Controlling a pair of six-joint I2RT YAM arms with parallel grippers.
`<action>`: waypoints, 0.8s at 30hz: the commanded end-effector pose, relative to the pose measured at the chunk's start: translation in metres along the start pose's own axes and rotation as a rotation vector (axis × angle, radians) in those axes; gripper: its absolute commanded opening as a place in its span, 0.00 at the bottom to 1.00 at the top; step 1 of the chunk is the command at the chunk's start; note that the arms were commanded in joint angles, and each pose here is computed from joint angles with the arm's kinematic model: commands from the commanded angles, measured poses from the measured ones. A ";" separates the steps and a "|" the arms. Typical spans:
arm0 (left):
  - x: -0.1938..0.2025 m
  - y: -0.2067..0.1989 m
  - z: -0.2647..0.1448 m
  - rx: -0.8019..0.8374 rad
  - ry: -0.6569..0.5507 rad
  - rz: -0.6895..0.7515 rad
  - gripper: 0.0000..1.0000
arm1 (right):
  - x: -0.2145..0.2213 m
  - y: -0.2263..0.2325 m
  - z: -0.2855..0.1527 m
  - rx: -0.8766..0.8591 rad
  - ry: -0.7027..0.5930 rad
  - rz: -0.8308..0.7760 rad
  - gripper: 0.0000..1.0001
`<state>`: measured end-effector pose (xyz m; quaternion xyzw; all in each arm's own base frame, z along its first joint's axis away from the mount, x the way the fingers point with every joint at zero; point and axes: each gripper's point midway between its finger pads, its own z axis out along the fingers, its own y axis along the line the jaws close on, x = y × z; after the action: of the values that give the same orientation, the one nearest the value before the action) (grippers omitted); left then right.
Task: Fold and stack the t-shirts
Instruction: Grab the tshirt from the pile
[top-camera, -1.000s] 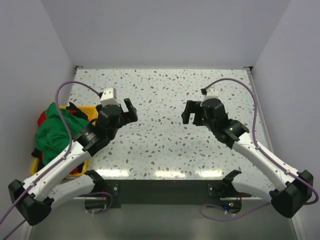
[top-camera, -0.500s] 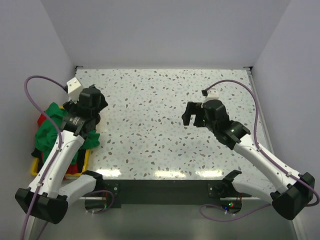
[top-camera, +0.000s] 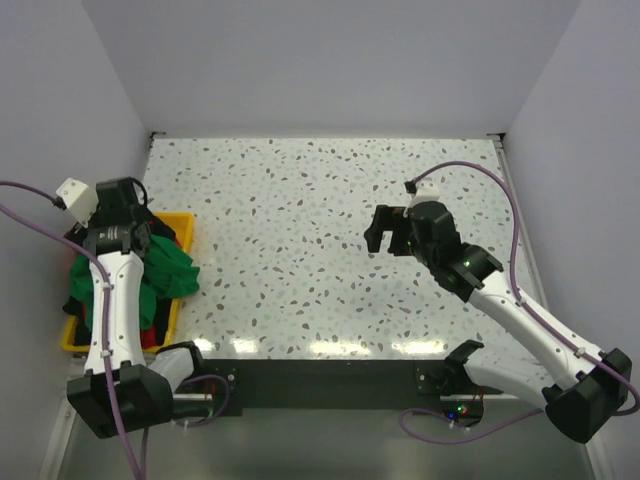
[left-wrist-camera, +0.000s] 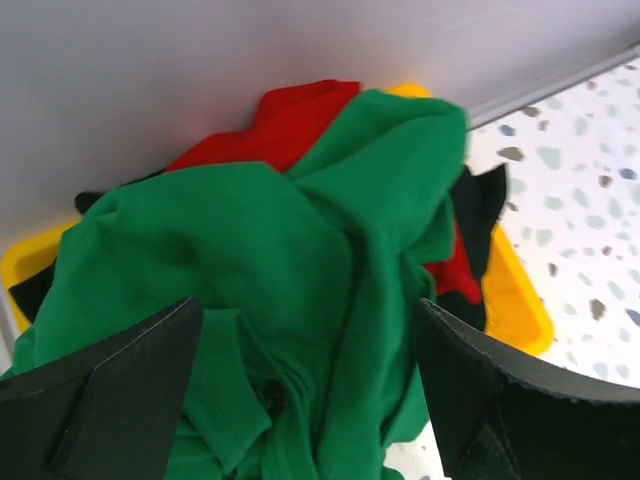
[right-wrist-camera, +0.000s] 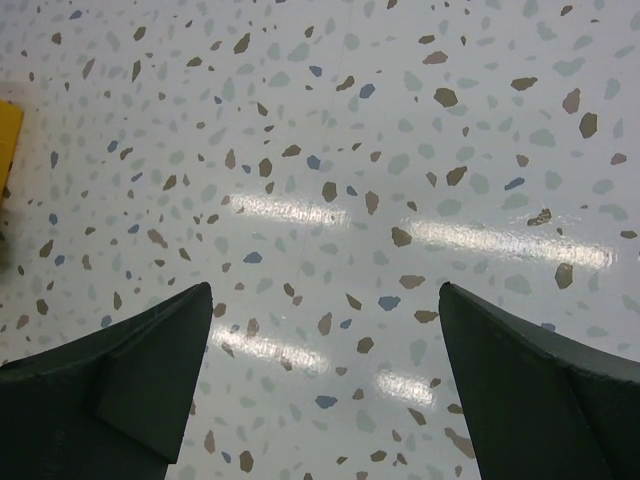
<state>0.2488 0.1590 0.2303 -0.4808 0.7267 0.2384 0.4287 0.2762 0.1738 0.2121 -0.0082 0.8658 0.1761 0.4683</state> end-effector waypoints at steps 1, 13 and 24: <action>0.008 0.022 0.009 -0.094 -0.001 -0.050 0.89 | 0.000 0.000 0.000 -0.001 -0.006 -0.009 0.99; 0.035 0.062 0.028 -0.264 0.008 -0.106 0.76 | 0.008 0.010 0.002 -0.054 0.031 -0.007 0.99; -0.024 0.052 0.001 -0.150 -0.096 -0.148 0.00 | 0.013 0.017 0.003 -0.089 0.061 -0.009 0.99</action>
<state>0.1995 0.1849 0.1907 -0.5513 0.6873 0.2905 0.3732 0.2693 0.1863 0.2044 -0.0293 0.8724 0.2019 0.4441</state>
